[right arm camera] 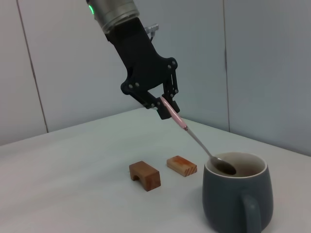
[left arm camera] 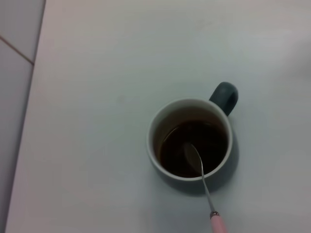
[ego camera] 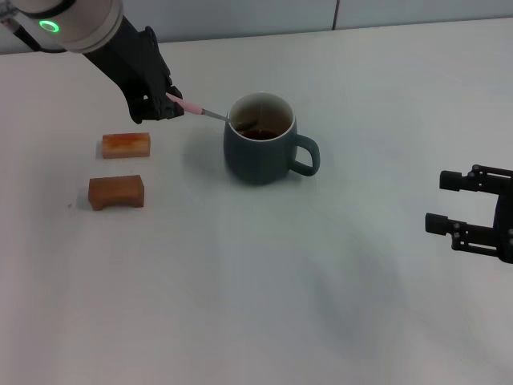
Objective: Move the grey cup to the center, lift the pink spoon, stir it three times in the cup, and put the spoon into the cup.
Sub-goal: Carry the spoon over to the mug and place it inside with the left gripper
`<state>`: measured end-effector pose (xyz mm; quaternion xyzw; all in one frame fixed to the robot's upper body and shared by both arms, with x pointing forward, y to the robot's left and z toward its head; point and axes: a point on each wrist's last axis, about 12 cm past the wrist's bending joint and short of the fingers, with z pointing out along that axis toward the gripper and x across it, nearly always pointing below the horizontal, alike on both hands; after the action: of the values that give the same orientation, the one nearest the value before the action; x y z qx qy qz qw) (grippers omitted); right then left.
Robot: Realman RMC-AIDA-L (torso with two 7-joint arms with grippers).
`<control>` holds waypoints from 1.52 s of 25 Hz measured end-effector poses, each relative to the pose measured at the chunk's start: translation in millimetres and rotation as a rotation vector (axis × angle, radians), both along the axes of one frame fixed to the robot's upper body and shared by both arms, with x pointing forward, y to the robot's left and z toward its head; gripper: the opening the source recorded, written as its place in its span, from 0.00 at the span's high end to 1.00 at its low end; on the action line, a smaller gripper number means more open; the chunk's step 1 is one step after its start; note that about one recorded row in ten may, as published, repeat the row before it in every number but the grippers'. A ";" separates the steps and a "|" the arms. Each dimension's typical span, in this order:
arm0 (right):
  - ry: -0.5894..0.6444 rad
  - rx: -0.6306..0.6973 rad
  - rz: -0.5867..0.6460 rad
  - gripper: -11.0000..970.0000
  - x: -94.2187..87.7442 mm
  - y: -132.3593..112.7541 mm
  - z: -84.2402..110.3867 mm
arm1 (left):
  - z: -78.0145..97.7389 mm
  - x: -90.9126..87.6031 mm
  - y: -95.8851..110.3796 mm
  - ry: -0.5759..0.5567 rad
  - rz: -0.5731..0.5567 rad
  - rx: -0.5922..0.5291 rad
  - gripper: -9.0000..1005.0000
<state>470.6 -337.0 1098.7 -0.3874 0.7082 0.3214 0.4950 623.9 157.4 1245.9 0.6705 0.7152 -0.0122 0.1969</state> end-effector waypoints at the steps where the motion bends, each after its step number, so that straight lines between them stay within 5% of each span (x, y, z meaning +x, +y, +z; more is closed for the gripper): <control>1: 0.002 0.002 0.000 0.30 -0.1 0.3 -0.6 | 0.2 0.8 0.6 -0.006 0.004 0.003 0.83; 14: 0.011 0.000 -0.007 0.30 -2.8 -2.0 -2.4 | 7.0 -0.7 -22.1 -0.016 -0.058 -0.043 0.82; 38: 0.011 -0.005 0.007 0.29 0.3 0.8 -1.7 | 3.1 0.2 -8.9 -0.004 0.000 -0.014 0.82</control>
<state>470.9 -336.2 1097.0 -0.3895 0.7101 0.3237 0.4892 624.1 148.5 1249.0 0.6690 0.7147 -0.0159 0.2033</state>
